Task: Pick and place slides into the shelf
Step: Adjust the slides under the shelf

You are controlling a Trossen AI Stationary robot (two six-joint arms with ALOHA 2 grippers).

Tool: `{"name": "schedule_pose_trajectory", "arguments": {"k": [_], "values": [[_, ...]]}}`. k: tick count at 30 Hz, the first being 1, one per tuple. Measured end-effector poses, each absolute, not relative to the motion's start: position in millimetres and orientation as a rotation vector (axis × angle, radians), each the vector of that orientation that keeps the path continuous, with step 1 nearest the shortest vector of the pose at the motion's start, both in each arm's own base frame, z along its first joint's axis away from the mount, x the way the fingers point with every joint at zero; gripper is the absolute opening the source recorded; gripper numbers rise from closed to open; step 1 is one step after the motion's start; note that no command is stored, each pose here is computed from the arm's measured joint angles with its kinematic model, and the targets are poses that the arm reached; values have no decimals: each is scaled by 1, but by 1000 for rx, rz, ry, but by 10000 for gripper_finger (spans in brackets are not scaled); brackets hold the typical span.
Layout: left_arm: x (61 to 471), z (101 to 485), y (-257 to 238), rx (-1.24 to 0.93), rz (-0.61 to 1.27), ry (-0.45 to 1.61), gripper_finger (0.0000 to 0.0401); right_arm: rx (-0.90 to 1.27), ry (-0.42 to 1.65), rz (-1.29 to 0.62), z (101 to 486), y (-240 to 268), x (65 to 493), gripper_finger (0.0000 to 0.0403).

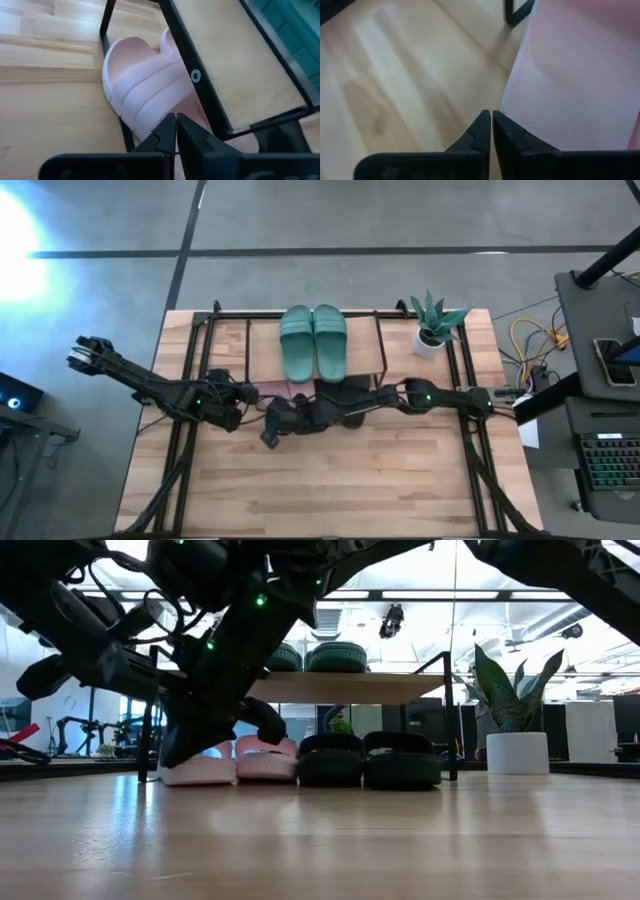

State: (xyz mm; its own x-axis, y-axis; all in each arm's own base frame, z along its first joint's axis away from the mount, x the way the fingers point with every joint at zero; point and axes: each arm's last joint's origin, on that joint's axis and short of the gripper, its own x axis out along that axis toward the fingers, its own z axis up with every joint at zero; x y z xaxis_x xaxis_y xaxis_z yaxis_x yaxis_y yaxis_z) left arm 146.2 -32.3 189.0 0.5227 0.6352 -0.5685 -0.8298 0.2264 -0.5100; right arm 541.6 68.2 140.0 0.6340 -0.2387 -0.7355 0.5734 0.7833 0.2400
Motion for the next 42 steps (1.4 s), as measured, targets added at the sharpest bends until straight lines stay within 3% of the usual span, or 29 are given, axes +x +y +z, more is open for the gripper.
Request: {"name": "schedule_pose_trajectory", "arguments": {"k": [6,15,23,29,32,37,42], "values": [[142,188,-32,-863,1017,337,0,423,699,-391,169,78,548,12],[119,194,-23,-1013,1140,267,0,381,724,-321,212,113,538,12],[99,198,-17,-1191,1021,272,0,521,889,-198,234,125,516,12],[86,174,-9,-1321,1077,149,0,468,1037,-295,227,132,499,12],[82,160,-8,-1456,1076,103,0,426,1010,-289,263,144,478,12],[88,145,-8,-1593,985,6,0,436,806,-266,368,146,420,12],[90,147,-4,-1563,1000,-127,0,466,798,-287,379,149,406,12]]}}
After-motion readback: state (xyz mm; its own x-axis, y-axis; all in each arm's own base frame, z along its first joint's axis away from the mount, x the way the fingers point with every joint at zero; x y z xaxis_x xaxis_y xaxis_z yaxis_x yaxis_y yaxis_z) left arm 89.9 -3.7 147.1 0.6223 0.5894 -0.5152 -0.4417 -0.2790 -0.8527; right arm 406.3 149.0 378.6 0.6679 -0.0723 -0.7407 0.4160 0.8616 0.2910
